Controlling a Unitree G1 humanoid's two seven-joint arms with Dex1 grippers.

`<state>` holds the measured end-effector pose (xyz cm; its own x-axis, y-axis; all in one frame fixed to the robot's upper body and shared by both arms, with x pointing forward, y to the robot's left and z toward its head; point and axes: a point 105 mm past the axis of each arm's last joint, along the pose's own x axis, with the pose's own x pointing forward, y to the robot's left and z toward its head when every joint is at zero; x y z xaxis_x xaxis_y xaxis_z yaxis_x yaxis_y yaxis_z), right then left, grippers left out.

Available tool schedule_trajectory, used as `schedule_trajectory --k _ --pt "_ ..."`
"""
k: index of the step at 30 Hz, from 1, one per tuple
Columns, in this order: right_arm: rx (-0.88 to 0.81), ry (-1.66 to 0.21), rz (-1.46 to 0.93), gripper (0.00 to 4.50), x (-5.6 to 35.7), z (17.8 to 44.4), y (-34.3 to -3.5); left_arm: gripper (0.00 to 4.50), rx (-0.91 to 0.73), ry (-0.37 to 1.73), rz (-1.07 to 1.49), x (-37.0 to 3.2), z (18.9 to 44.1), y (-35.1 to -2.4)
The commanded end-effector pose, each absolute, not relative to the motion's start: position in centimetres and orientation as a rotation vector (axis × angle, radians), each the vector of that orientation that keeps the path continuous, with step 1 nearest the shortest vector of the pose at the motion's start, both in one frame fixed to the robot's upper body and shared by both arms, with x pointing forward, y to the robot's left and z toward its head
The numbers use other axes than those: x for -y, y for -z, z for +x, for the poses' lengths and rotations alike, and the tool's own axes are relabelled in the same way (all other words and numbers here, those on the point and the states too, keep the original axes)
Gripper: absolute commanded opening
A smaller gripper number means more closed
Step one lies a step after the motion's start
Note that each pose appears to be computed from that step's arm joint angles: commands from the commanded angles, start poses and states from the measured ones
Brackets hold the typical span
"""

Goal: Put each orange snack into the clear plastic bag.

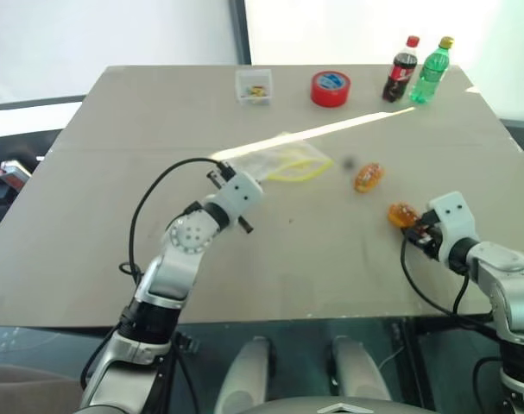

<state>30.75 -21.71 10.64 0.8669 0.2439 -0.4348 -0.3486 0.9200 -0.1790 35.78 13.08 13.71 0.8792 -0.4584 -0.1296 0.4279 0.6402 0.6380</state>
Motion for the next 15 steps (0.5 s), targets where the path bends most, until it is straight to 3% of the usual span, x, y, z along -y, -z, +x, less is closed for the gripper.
schedule_trajectory --k 1,8,15 --pt "-0.316 -0.361 -0.285 0.1 20.7 31.3 -12.9 0.0 0.1 0.495 0.72 -12.9 35.4 -14.9" --pt "-0.263 -0.631 -0.251 0.04 15.1 30.5 -14.2 0.0 0.105 0.503 0.714 -12.6 35.4 -14.9" --pt "-0.276 -0.669 -0.284 0.04 11.4 33.1 -13.5 0.0 0.169 0.578 0.725 -10.7 34.9 -15.6"
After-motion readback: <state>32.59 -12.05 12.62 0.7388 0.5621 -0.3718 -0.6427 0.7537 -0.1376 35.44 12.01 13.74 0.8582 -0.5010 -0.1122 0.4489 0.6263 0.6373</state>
